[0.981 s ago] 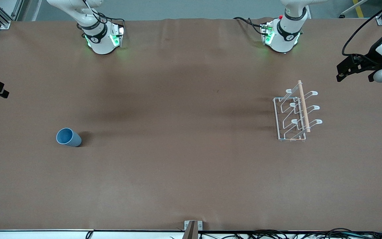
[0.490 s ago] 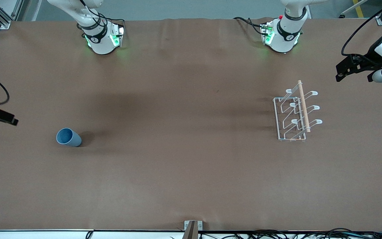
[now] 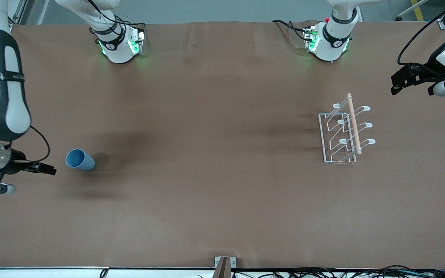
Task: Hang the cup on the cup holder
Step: 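Close the right gripper on the blue cup's rim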
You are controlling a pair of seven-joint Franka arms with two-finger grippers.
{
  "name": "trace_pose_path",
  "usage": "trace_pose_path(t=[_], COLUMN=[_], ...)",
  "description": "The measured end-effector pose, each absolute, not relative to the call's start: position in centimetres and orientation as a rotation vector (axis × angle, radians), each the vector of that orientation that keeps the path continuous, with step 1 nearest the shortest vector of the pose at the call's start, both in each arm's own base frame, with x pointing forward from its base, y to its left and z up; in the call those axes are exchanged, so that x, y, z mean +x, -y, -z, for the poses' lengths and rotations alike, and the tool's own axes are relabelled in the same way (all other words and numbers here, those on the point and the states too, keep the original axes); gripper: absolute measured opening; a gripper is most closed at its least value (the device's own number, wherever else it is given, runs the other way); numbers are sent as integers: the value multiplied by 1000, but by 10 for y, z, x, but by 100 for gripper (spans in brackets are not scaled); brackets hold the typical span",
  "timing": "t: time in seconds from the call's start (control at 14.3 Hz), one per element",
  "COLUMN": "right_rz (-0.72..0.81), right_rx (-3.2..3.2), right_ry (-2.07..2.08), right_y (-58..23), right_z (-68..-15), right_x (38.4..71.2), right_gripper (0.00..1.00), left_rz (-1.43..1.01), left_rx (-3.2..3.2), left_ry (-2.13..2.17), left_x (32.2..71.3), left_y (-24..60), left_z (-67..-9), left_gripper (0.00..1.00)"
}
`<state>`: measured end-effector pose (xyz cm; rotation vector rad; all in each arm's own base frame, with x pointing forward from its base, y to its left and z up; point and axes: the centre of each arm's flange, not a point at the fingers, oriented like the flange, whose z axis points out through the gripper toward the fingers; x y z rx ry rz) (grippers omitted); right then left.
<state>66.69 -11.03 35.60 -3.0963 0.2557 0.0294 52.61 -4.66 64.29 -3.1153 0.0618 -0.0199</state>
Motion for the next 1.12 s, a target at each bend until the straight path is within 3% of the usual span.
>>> trace_pose_path(t=[0.63,0.91,1.12], right_rz=[-244,-234,-184], right_rx=[-3077,-3079,-3089], right_ry=[-154,-108,-106], right_y=[108,110,110], right_z=[-274,-271,-271], right_x=[621,618,621], right_gripper=[99,98,87], left_rz=[10,2,0], left_rx=[-3115,-3115,-3115], left_ry=[-59,-59,-60], left_x=[526,525,525], left_y=[46,46,46], left_z=[-642,-642,-642], left_gripper=[100,100,100])
